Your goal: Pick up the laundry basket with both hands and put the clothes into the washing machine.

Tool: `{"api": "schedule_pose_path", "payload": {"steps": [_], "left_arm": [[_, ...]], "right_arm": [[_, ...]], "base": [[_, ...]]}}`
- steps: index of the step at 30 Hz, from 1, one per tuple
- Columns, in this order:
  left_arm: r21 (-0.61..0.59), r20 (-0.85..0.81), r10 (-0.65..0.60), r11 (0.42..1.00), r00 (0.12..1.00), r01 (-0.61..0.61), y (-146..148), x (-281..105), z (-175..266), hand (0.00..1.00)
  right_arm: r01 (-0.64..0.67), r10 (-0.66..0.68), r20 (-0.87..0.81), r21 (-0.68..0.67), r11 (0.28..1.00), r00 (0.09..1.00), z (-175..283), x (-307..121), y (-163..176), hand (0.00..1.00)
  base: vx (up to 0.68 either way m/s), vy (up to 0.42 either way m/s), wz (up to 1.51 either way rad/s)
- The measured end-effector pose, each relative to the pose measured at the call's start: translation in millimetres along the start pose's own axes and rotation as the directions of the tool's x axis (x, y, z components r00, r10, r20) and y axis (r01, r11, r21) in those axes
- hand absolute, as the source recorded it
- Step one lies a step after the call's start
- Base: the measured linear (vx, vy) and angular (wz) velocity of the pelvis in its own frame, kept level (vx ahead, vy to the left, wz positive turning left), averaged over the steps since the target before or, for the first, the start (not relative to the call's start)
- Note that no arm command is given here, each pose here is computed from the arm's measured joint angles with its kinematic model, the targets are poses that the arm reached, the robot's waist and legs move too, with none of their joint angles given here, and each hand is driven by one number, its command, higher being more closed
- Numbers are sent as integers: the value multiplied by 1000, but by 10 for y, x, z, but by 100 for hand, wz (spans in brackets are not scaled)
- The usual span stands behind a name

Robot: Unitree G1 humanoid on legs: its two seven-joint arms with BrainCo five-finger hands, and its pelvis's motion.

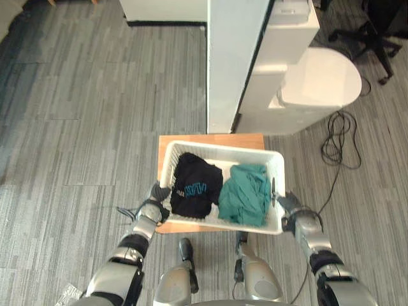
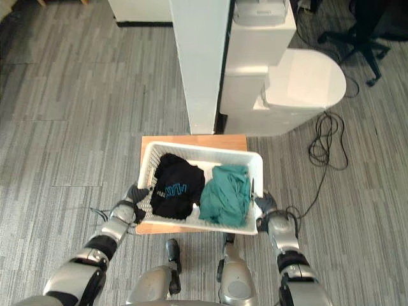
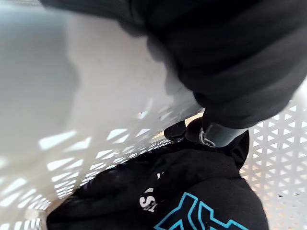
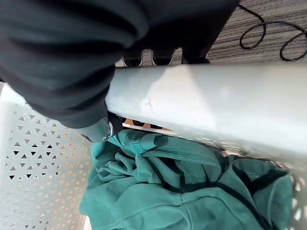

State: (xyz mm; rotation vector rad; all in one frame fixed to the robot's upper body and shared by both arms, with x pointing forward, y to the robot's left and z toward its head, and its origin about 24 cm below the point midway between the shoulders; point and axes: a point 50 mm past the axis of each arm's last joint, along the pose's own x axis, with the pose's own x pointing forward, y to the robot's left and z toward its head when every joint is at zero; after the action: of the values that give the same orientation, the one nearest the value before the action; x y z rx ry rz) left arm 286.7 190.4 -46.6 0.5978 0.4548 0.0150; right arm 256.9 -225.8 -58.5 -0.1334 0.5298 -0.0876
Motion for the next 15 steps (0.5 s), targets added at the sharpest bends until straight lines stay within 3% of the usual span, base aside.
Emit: {"api": "schedule_pose_path", "payload": {"steps": [4,8,15], "left_arm": [[-54,50,-22,998,999,25,-130,-249,-95,100],[-192,129,-9,981,992,34,-177,-536,-59,100],[-332,87,-41,941,995,68,-295,-792,-256,100]], "right_arm": [[47,-48,8,50,998,999,-173,-212,-93,100],[77,-83,74,84,994,994,-161,-379,-177,100],[72,-81,75,110,991,994,-256,-474,-133,100]], "base": [[18,2,15],[-42,13,21],[-91,-42,6]]}}
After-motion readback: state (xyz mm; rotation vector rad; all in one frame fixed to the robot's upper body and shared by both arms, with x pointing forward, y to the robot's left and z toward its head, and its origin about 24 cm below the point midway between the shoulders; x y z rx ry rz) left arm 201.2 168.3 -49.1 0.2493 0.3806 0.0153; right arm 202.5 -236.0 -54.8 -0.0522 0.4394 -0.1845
